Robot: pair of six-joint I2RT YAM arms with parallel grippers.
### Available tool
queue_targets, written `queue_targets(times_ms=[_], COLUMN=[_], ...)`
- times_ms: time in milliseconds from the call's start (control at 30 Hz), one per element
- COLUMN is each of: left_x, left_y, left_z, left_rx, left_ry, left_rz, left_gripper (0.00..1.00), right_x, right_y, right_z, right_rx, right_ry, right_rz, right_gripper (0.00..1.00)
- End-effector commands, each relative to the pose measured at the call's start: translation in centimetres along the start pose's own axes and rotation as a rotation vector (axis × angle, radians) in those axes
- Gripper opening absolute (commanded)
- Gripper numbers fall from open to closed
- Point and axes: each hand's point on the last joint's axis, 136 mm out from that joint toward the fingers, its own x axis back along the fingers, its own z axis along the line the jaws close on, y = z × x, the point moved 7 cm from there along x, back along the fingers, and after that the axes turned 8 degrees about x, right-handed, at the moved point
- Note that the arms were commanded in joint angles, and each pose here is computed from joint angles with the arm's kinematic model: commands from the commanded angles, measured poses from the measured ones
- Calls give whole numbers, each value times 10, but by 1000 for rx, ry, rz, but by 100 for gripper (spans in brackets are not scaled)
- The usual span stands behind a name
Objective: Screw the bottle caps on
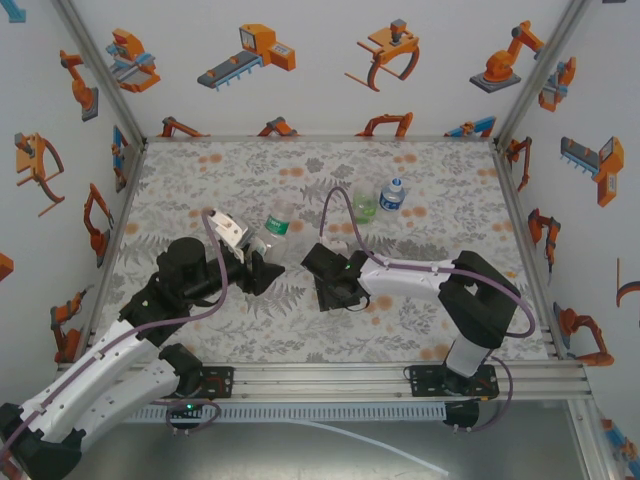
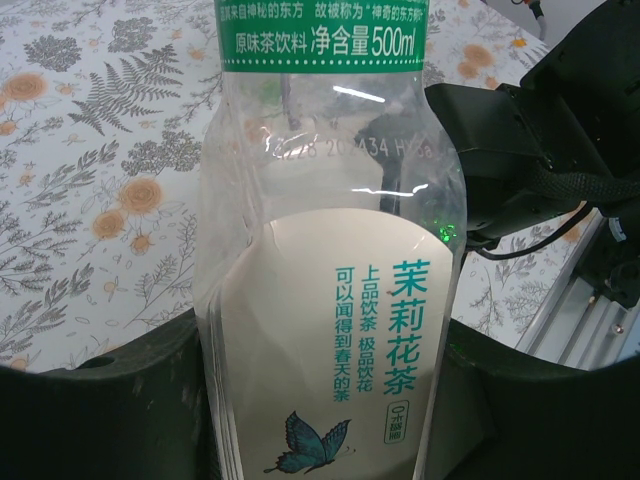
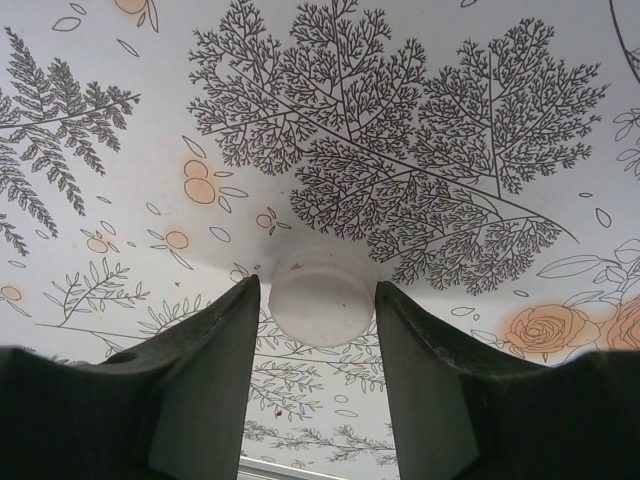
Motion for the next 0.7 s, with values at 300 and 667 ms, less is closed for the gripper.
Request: queue_targets(times_ms=[300, 667], left_x=[2, 2], left_y=[10, 9], left_z=[-1, -1], left_rx=[-8, -7], left_ry=[-1, -3], left_rz=[-37, -34], left_gripper=[0, 0], right_x=[3, 3], right_y=[2, 0], right_z=[5, 5], right_rx=[8, 19], right_ry=[-22, -40], right_rz=[5, 6], right_gripper=[47, 46])
